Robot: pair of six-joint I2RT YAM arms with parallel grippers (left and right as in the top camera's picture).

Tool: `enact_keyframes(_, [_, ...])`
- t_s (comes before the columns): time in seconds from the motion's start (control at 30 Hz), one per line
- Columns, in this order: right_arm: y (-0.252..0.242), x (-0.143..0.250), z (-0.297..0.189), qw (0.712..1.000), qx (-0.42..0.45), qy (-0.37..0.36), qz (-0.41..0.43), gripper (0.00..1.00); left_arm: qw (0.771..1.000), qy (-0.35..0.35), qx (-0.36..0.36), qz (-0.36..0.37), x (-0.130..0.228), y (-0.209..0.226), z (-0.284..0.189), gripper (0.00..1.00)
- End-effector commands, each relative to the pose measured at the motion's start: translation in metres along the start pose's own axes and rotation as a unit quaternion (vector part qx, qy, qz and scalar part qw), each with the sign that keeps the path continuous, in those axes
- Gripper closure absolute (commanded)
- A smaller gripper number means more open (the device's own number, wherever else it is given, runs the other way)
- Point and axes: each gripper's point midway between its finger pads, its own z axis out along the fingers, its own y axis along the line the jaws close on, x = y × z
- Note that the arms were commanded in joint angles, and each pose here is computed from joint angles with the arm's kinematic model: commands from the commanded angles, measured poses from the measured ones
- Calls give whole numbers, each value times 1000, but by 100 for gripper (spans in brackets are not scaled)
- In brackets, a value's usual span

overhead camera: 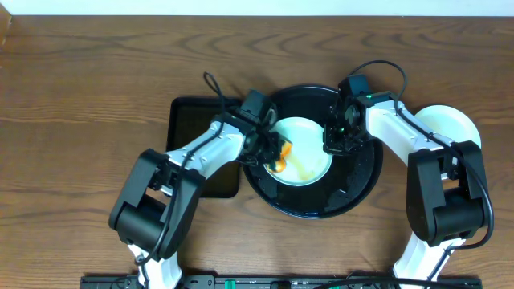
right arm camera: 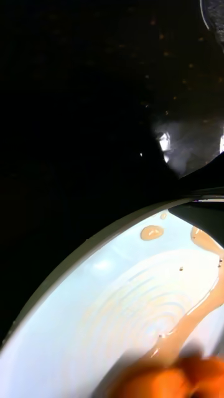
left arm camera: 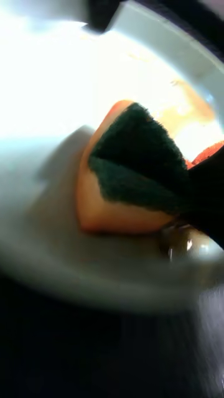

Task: Clean dirty plates on tray and stack at the side
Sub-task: 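Scrub the remaining light-blue plate with the sponge in the left gripper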

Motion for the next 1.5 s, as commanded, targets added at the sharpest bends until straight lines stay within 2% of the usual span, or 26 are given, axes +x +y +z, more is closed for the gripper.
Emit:
enact_keyframes(0.0, [-8, 9, 10, 1000, 22, 17, -1, 99, 995, 52, 35, 83, 34, -18, 22, 92])
enact_keyframes(0.17, [-8, 11, 10, 1000, 23, 20, 0, 99, 992, -4, 46, 115, 9, -31, 24, 92])
enact_keyframes(0.27, [-9, 12, 10, 999, 24, 22, 0, 99, 995, -58, -7, 75, -17, -11, 21, 92])
enact_keyframes(0.43, [-9, 12, 10, 999, 24, 22, 0, 99, 991, -104, -81, 11, -40, 29, 10, 92])
enact_keyframes(0.6, [-9, 12, 10, 999, 24, 23, 0, 99, 989, -113, -94, -22, -50, 55, -1, 92])
enact_keyframes(0.8, [-10, 12, 10, 999, 28, 21, 0, 99, 985, -55, -139, -84, -21, 88, -7, 92])
enact_keyframes(0.93, [-13, 12, 9, 999, 35, 21, 0, 99, 986, -59, -136, -78, -21, 83, -16, 92])
enact_keyframes(1.2, [-13, 12, 9, 999, 36, 22, 1, 99, 985, -139, -99, -27, -48, 48, -64, 92])
enact_keyframes(1.47, [-13, 12, 9, 999, 35, 22, 0, 99, 979, -187, -83, -8, -54, 29, -109, 92])
